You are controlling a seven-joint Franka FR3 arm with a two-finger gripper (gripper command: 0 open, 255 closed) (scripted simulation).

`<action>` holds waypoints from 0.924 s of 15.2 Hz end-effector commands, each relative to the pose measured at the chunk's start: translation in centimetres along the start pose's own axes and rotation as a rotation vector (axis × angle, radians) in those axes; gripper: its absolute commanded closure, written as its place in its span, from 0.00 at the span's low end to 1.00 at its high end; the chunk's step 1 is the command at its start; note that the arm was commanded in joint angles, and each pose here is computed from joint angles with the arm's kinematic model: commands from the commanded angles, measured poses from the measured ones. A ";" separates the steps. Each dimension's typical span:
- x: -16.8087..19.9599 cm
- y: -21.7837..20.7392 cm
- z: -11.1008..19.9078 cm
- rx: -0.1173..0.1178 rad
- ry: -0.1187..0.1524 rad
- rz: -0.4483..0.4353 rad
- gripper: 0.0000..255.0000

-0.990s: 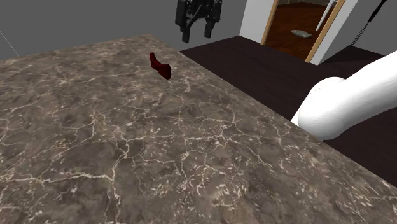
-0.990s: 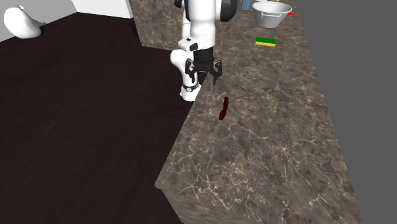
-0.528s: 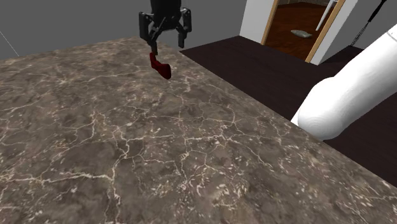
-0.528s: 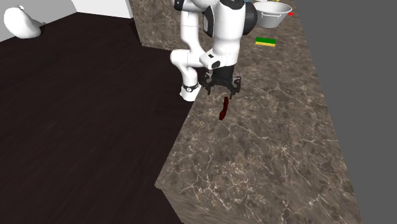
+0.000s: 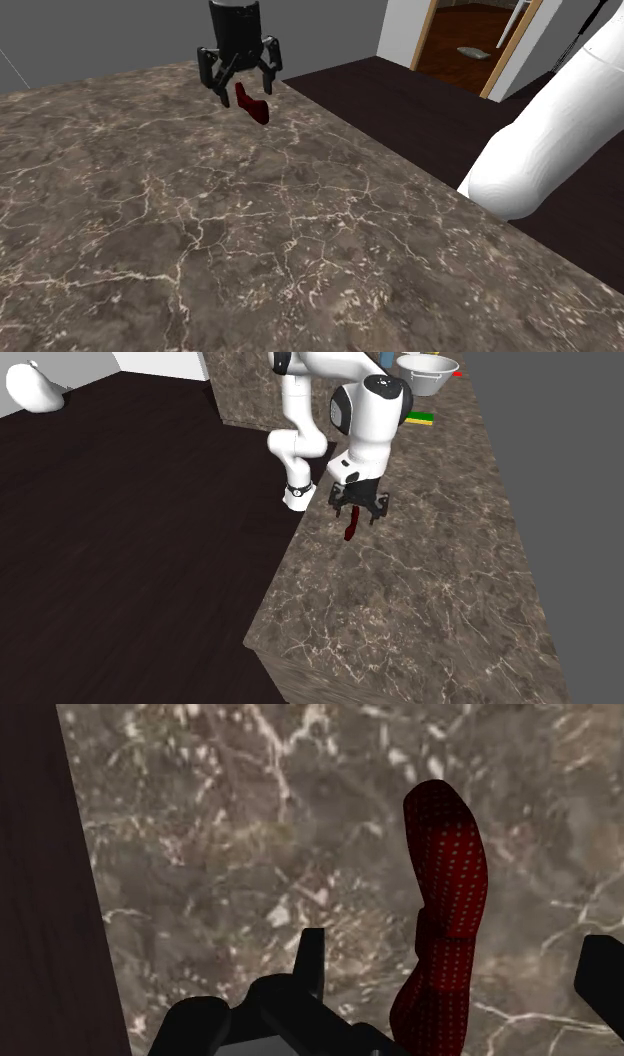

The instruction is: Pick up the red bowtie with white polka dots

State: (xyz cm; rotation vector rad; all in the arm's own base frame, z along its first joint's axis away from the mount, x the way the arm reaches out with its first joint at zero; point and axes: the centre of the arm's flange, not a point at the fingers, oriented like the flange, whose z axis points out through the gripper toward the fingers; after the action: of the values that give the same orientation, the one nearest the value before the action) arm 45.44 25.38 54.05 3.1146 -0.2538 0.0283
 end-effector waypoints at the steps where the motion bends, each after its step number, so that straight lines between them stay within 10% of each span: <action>1: 0.0 -0.1 1.1 0.000 0.000 0.000 0.00; 4: 0.0 -0.1 1.4 0.000 0.000 0.000 0.00; 5: 0.0 -0.1 1.4 0.000 0.000 0.000 1.00; 14: 0.0 -0.1 1.4 0.000 0.000 0.000 1.00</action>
State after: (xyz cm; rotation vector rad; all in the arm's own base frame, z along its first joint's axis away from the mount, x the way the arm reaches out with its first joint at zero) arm 45.48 25.46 52.71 3.1151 -0.2542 0.0299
